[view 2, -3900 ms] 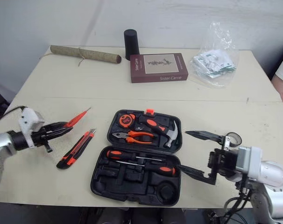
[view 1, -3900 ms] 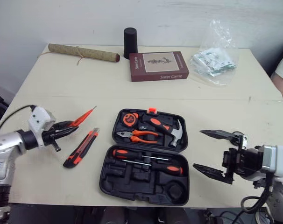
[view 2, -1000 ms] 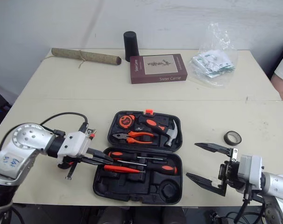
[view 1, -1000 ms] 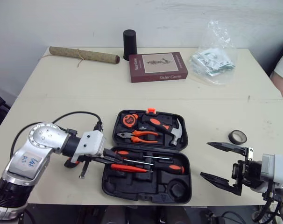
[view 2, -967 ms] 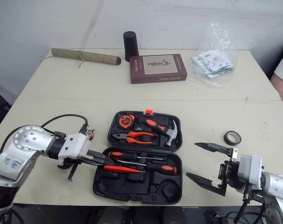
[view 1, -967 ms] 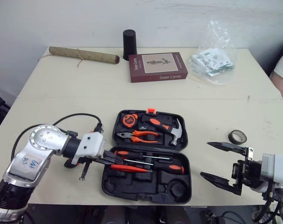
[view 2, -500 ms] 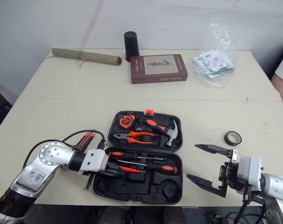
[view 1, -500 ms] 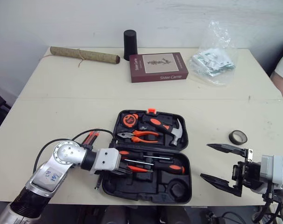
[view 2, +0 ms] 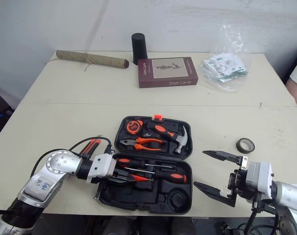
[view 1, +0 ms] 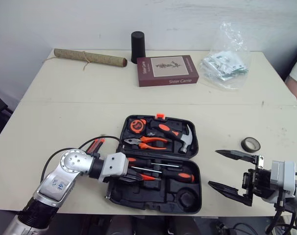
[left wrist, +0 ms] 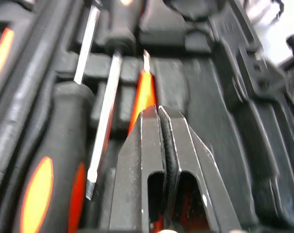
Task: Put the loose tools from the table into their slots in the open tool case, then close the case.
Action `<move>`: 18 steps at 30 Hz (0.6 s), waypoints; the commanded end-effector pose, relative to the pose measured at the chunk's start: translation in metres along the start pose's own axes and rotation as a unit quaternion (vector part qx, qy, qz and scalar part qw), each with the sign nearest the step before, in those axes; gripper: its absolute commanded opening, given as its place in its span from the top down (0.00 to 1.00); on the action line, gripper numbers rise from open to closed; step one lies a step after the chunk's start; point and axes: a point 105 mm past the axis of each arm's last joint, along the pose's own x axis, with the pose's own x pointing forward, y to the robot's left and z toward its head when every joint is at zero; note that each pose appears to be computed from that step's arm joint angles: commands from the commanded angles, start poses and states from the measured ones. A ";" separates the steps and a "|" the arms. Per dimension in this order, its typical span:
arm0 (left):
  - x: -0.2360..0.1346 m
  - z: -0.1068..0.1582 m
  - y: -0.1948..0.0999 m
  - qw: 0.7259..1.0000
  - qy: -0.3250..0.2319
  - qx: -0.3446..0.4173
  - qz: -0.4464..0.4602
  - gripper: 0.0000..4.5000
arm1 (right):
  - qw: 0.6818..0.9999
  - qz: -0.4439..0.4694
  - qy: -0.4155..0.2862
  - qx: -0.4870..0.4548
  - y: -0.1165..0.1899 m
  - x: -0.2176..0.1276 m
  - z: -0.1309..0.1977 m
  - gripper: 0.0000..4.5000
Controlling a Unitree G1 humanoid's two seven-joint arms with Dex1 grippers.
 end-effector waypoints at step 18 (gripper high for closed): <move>0.006 -0.051 -0.015 0.993 0.091 -0.068 0.009 0.99 | 1.000 0.005 -0.005 -0.009 0.003 -0.002 0.009 0.00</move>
